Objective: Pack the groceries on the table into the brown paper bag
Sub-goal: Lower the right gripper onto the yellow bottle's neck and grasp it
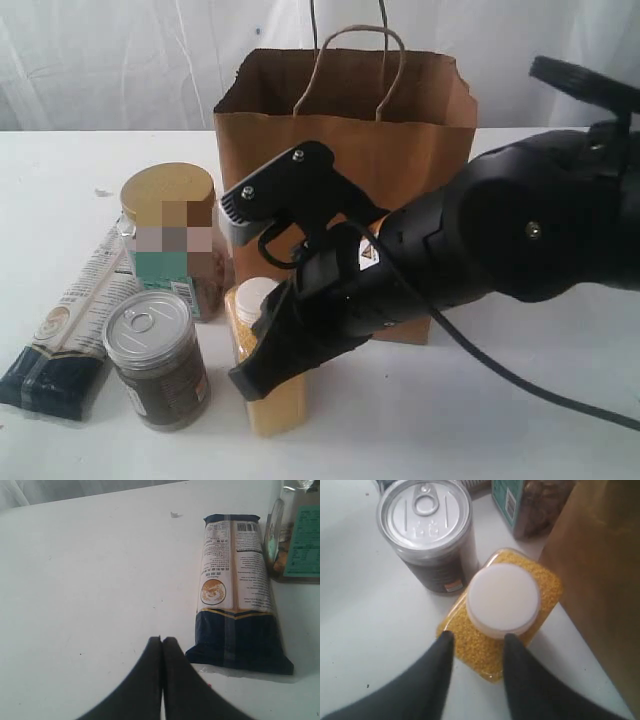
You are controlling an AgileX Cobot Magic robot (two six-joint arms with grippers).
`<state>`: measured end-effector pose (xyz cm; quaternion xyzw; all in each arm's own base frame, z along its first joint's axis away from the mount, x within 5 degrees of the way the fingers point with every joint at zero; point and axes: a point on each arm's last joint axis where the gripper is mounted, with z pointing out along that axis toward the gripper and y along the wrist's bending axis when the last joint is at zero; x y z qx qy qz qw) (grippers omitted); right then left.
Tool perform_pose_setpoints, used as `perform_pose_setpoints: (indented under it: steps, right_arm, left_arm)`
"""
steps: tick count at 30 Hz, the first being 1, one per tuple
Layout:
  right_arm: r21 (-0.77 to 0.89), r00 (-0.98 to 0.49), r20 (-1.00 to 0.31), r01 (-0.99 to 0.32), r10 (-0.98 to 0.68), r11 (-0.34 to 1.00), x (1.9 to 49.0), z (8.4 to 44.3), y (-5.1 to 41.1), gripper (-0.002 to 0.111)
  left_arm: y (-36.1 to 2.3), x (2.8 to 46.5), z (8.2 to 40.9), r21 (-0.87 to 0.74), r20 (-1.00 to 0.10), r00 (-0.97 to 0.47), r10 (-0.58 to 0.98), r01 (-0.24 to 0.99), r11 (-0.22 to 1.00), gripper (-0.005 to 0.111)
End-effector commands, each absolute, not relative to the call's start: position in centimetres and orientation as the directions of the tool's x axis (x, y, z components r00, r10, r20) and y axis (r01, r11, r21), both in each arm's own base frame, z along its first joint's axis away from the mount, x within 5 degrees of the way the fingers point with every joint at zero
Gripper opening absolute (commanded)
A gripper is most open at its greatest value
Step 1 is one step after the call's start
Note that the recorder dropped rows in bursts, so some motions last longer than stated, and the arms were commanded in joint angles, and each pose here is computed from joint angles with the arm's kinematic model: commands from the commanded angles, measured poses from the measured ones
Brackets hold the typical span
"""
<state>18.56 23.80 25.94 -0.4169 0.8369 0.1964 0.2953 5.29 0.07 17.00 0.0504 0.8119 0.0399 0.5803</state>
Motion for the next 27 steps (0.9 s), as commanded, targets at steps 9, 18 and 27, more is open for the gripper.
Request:
perform_pose_setpoints:
  steps: [9, 18, 27]
  right_arm:
    - [0.141, -0.534, -0.709, -0.747, -0.460, 0.650, 19.7, 25.5, 24.9, 0.078]
    - [0.214, -0.655, -0.657, -0.638, -0.374, 0.740, 21.1, 23.9, 24.7, 0.078]
    - [0.228, -0.686, -0.626, -0.616, -0.371, 0.754, 22.3, 23.5, 25.8, 0.077]
  left_arm:
    - [0.1, 5.3, 17.0, 0.117, -0.941, -0.317, 0.122, 0.033, 0.993, 0.000]
    - [0.1, 5.3, 17.0, 0.117, -0.941, -0.317, 0.122, 0.033, 0.993, 0.000]
    - [0.1, 5.3, 17.0, 0.117, -0.941, -0.317, 0.122, 0.033, 0.993, 0.000]
